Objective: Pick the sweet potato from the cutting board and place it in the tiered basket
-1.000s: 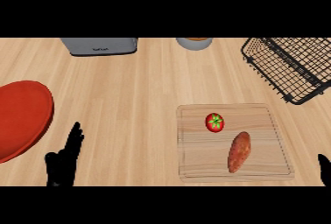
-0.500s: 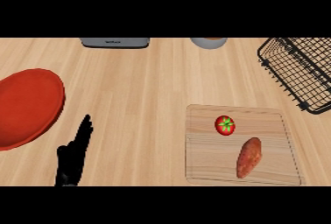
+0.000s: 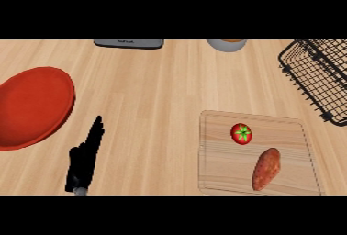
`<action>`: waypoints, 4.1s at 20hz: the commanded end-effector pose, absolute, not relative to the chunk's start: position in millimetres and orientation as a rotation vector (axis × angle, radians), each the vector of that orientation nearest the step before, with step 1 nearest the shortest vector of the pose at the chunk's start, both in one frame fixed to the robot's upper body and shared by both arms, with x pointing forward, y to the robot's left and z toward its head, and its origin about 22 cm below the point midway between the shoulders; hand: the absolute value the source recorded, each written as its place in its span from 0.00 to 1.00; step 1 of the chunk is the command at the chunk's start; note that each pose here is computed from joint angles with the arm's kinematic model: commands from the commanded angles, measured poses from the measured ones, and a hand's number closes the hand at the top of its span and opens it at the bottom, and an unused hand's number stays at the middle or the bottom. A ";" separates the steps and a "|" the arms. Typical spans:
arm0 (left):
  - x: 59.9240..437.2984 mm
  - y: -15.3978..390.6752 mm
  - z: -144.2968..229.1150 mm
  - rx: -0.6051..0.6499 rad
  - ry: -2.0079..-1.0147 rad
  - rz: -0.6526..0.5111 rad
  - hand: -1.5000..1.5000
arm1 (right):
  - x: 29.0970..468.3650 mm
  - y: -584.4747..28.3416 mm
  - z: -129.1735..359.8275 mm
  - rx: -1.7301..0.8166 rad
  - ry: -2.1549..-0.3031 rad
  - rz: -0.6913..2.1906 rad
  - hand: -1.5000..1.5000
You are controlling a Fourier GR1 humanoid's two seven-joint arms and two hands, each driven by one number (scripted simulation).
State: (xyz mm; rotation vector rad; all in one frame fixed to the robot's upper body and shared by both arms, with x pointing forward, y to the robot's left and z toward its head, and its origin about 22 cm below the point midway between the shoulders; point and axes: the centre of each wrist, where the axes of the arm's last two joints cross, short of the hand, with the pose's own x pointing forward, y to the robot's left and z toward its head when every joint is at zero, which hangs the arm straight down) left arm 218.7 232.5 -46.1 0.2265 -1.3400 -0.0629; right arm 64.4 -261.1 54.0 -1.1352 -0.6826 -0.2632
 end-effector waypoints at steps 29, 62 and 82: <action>209.9 239.2 -50.5 0.230 -1.313 -0.041 0.50 | 213.6 -215.0 27.5 -1.002 -0.188 0.055 0.00; 217.0 257.6 -56.1 0.265 -1.302 -0.035 0.50 | 236.9 -199.9 -18.5 -0.863 -0.134 0.081 1.00; 206.7 233.6 -58.8 0.245 -1.299 -0.009 0.50 | 244.2 -385.6 46.9 -1.175 -0.532 0.319 1.00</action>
